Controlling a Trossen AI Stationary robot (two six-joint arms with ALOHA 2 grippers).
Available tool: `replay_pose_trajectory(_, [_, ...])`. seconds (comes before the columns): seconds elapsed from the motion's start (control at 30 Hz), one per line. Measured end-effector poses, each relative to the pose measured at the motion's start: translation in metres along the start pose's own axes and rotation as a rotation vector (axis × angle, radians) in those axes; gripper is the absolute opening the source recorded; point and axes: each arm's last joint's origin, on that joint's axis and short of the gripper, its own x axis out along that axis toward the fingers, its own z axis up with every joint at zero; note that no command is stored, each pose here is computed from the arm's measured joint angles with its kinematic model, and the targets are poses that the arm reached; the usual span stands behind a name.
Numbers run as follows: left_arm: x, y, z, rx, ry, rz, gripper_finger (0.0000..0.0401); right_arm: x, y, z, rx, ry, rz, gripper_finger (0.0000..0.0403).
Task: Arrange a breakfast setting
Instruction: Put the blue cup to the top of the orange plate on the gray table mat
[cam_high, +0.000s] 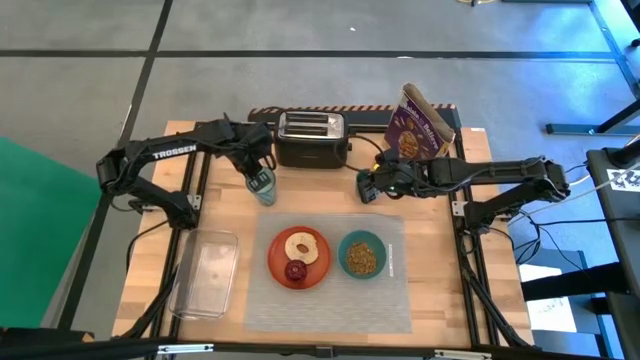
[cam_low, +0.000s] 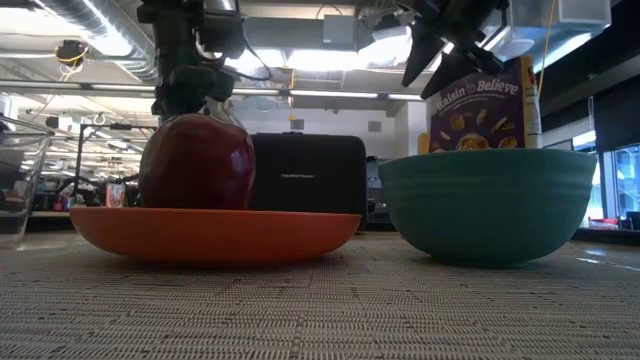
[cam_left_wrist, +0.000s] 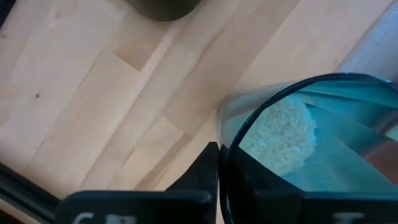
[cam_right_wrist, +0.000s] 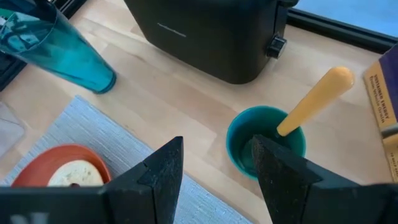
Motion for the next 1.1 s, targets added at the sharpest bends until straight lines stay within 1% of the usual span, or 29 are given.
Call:
replay_pose_trajectory(0.1, [-0.006,-0.008,0.002,0.003,-0.014,-0.021,0.0006,0.000,0.000,0.000,-0.001,0.001,0.001,0.0184])
replay_pose_trajectory(0.27, [-0.022,-0.022,0.009,-0.024,-0.091,-0.041,0.0004,0.000,0.000,0.000,-0.018,0.005,0.006,0.0184])
replay_pose_trajectory(0.4, [-0.034,-0.036,0.019,-0.027,-0.198,-0.079,0.0004,0.000,0.000,0.000,-0.019,0.007,0.009,0.0184])
replay_pose_trajectory(0.47, [-0.033,-0.045,0.027,-0.021,-0.239,-0.104,0.0004,0.000,0.000,0.000,-0.019,0.007,0.009,0.0184])
replay_pose_trajectory(0.53, [-0.029,-0.056,0.036,-0.001,-0.252,-0.116,0.0004,0.000,0.000,0.000,-0.018,0.007,0.009,0.0184])
replay_pose_trajectory(0.63, [-0.020,-0.072,0.046,0.034,-0.221,-0.117,0.0004,0.000,0.000,0.000,-0.018,0.013,0.016,0.0184])
replay_pose_trajectory(0.7, [-0.014,-0.081,0.049,0.066,-0.169,-0.107,0.0004,-0.001,0.000,0.000,-0.017,0.018,0.022,0.0184])
replay_pose_trajectory(0.83, [-0.005,-0.094,0.049,0.123,-0.086,-0.076,0.0004,-0.001,0.001,0.000,-0.015,0.028,0.031,0.0184])
replay_pose_trajectory(1.1, [-0.004,-0.111,0.039,0.170,-0.050,-0.092,0.0004,-0.006,0.007,-0.009,-0.028,0.015,0.038,0.0184])
